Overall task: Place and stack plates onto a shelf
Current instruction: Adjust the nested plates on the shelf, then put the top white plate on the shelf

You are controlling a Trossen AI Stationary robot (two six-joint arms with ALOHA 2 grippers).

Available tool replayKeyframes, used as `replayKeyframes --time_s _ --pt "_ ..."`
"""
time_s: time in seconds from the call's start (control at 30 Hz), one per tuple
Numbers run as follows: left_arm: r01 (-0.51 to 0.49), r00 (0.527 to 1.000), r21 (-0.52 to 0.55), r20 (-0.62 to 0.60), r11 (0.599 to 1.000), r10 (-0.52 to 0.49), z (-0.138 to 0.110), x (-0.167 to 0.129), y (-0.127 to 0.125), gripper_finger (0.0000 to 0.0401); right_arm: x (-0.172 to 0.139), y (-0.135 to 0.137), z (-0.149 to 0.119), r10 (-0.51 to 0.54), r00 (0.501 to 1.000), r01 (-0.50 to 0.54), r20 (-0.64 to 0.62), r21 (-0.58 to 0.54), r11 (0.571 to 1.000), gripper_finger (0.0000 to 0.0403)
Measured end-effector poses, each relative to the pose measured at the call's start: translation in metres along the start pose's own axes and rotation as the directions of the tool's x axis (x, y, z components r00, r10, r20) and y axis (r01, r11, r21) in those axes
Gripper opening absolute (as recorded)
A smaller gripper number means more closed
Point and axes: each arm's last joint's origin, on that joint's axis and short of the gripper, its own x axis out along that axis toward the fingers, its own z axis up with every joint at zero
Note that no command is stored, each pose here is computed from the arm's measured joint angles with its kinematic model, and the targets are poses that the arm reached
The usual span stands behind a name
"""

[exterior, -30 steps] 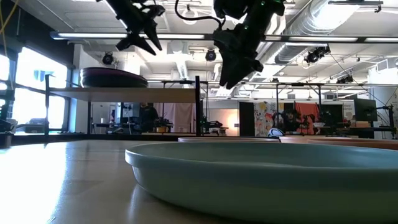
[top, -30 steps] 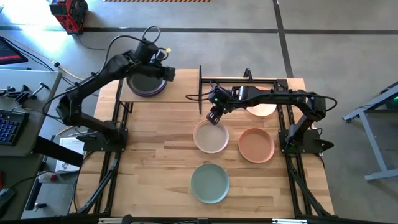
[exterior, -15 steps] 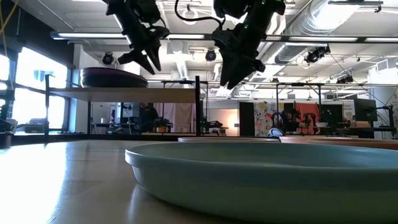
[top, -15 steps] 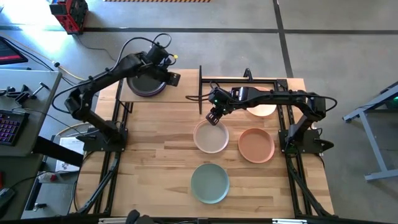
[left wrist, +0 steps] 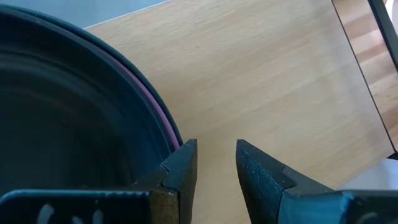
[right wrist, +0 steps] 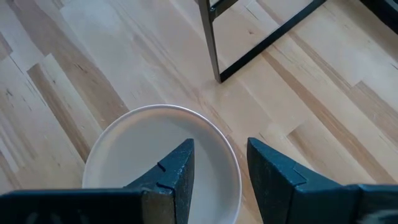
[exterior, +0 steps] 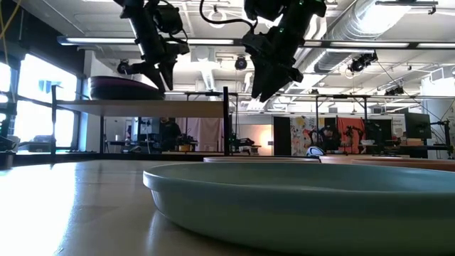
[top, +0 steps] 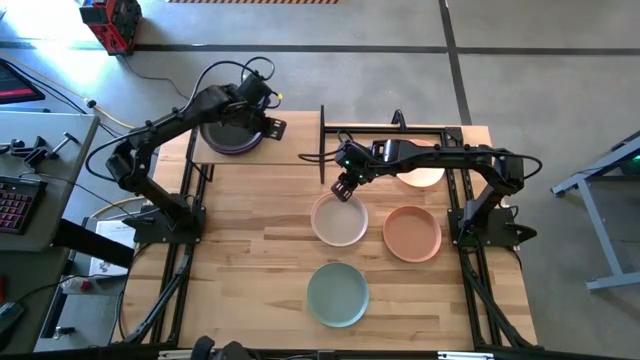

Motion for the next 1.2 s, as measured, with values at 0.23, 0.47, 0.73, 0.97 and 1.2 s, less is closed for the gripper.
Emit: replayKeyframes --time_s 0.23,0.47,0.73,0.97,1.2 --pt "-0.026 1.000 0.000 -0.014 1.000 0.026 -0.002 0.000 0.002 0.0101 0.000 0.000 0.000 -0.001 1.000 0.001 0.001 -0.001 1.000 0.0126" --pt "-0.119 0.991 0.009 -0.068 0.993 0.119 -0.009 -0.001 0.007 0.0101 0.000 0.000 0.000 0.000 1.000 0.000 0.003 -0.001 1.000 0.0126" --pt "-0.122 0.990 0.015 -0.073 0.992 0.123 -0.010 -0.002 0.007 0.0101 0.000 0.001 0.002 0.007 1.000 -0.007 0.016 -0.001 1.000 0.0126" --pt "-0.075 0.997 0.022 0.023 0.997 0.075 -0.002 -0.025 0.004 0.0101 0.000 -0.001 0.002 -0.009 1.000 0.009 0.023 -0.008 1.000 0.0126" --pt "0.077 0.989 0.121 0.114 0.990 -0.091 0.002 -0.067 -0.007 0.0101 0.001 -0.019 0.000 -0.053 0.996 0.055 -0.065 0.024 0.998 0.0126"
